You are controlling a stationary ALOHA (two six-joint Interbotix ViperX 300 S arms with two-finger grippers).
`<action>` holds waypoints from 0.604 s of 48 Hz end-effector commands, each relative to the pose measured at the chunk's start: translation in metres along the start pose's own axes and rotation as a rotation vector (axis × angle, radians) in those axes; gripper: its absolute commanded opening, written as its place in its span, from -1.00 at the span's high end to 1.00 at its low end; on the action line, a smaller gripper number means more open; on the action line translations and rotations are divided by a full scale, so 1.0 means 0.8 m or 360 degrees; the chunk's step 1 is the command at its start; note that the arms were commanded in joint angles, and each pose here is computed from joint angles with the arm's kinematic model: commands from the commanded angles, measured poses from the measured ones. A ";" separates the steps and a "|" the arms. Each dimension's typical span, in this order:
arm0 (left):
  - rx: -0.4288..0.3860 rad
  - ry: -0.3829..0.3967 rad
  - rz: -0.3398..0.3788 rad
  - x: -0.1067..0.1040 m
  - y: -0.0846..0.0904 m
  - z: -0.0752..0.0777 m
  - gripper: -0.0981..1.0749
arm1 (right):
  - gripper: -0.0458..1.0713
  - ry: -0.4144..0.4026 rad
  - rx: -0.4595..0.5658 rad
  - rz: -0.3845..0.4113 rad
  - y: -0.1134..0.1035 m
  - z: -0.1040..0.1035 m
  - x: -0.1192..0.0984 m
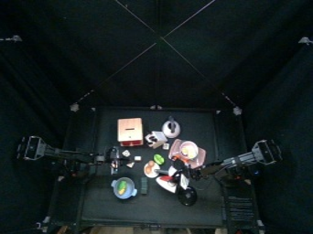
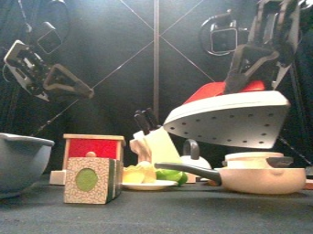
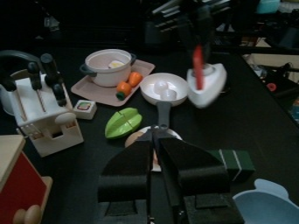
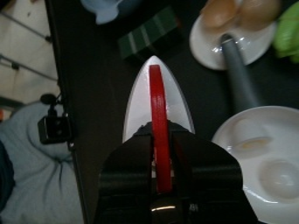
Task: Place iron in front of table
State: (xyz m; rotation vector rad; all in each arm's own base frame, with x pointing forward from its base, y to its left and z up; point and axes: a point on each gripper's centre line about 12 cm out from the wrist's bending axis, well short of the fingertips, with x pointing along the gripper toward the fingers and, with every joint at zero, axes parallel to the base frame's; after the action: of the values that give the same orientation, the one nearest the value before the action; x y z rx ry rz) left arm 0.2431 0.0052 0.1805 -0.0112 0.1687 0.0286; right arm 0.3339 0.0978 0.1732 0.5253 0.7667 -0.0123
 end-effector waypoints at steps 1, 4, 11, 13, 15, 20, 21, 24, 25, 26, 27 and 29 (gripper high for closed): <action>0.0004 -0.0056 -0.0004 0.005 -0.001 0.013 -0.01 | 0.07 -0.0041 0.0008 0.0036 0.016 0.020 0.013; 0.0004 -0.0051 -0.0004 0.005 -0.001 0.012 -0.01 | 0.06 -0.0025 0.0004 0.0012 0.017 0.023 0.026; 0.0006 -0.0051 -0.0006 0.005 -0.001 0.012 -0.01 | -0.02 0.0009 -0.0018 -0.0080 0.016 0.027 0.043; 0.0006 -0.0051 -0.0006 0.005 -0.001 0.012 -0.01 | -0.06 0.0023 -0.0017 -0.0110 0.014 0.027 0.046; 0.0006 -0.0049 -0.0006 0.004 -0.001 0.011 -0.01 | -0.09 0.0031 -0.0021 -0.0125 0.016 0.026 0.047; 0.0007 -0.0049 -0.0008 0.004 -0.001 0.011 -0.01 | -0.21 0.0033 -0.0024 -0.0146 0.017 0.029 0.050; 0.0007 -0.0049 -0.0008 0.004 -0.001 0.011 -0.01 | -0.24 0.0031 -0.0024 -0.0145 0.018 0.030 0.051; 0.0007 -0.0049 -0.0008 0.004 -0.001 0.011 -0.01 | -0.32 0.0030 -0.0021 -0.0143 0.020 0.032 0.054; 0.0007 -0.0049 -0.0008 0.004 -0.001 0.011 -0.01 | -0.34 0.0029 -0.0023 -0.0146 0.020 0.033 0.055; 0.0007 -0.0049 -0.0011 0.004 -0.002 0.011 -0.01 | -0.37 0.0032 -0.0023 -0.0149 0.021 0.033 0.056; 0.0007 -0.0049 -0.0013 0.004 -0.002 0.011 -0.01 | -0.40 0.0029 -0.0025 -0.0146 0.022 0.034 0.056; 0.0007 -0.0049 -0.0013 0.004 -0.002 0.011 -0.01 | -0.44 0.0028 -0.0022 -0.0146 0.022 0.034 0.056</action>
State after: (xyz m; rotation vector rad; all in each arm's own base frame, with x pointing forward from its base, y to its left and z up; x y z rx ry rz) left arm 0.2430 0.0045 0.1809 -0.0110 0.1672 0.0255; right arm 0.3817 0.1062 0.1528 0.4685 0.8455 -0.1039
